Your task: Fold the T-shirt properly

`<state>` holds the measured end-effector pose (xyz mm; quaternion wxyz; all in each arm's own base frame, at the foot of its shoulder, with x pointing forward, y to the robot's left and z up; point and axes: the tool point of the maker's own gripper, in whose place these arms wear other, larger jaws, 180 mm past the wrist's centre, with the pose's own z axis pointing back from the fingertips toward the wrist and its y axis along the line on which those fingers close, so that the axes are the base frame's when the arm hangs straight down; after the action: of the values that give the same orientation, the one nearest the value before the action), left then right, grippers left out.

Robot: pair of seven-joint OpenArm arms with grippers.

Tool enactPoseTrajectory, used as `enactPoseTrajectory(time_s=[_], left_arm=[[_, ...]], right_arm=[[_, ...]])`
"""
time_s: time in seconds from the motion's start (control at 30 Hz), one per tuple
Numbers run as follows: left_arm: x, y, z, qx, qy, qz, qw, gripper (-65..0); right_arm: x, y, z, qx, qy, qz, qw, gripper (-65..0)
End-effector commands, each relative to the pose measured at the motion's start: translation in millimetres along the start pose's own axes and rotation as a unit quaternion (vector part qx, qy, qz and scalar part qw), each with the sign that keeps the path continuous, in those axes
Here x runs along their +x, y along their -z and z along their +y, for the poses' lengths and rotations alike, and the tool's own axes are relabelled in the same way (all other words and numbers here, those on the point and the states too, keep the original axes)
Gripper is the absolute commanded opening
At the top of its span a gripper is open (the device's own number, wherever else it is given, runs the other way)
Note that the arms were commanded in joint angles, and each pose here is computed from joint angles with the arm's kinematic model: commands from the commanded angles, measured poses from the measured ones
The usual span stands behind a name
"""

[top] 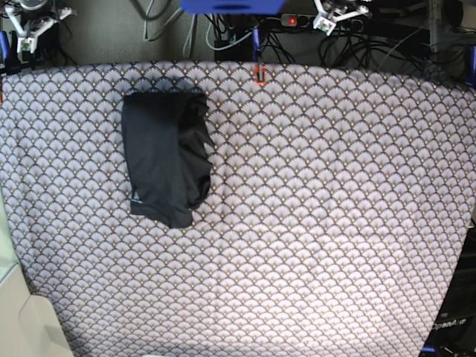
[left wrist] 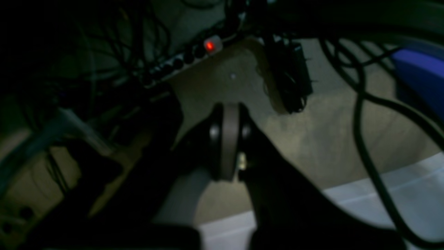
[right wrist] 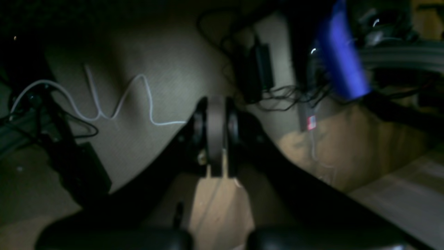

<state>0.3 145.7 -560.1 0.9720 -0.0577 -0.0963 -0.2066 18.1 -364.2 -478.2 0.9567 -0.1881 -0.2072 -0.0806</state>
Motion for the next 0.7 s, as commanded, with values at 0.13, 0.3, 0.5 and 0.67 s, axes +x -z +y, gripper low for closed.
enactPoseTrajectory(time_s=[0.13,0.3,0.5,0.67], left_arm=[[-8.9,14.5,-6.0,-0.02,-0.014,0.001,1.0,-65.0],[-17.2,39.4,-9.0,-0.043,-0.034,0.03,0.998,-65.0],[-18.3,58.1,-14.3,-0.055,-0.059,0.034,0.996,-65.0],[-30.5,77.0,10.5,0.012,-0.097,0.034,0.995,-65.0]], right_arm=[[-18.2,7.3,-9.7,-0.015,0.044,-0.017,0.9988,-65.0],[-45.0,22.5,17.5,0.019,0.066,0.009,0.9976,-65.0],[-71.8,33.9,55.2,0.074,0.089,0.017,0.9932,-65.0],[-87.5,52.1,78.6,0.126,0.096,0.051,0.986,-65.0]])
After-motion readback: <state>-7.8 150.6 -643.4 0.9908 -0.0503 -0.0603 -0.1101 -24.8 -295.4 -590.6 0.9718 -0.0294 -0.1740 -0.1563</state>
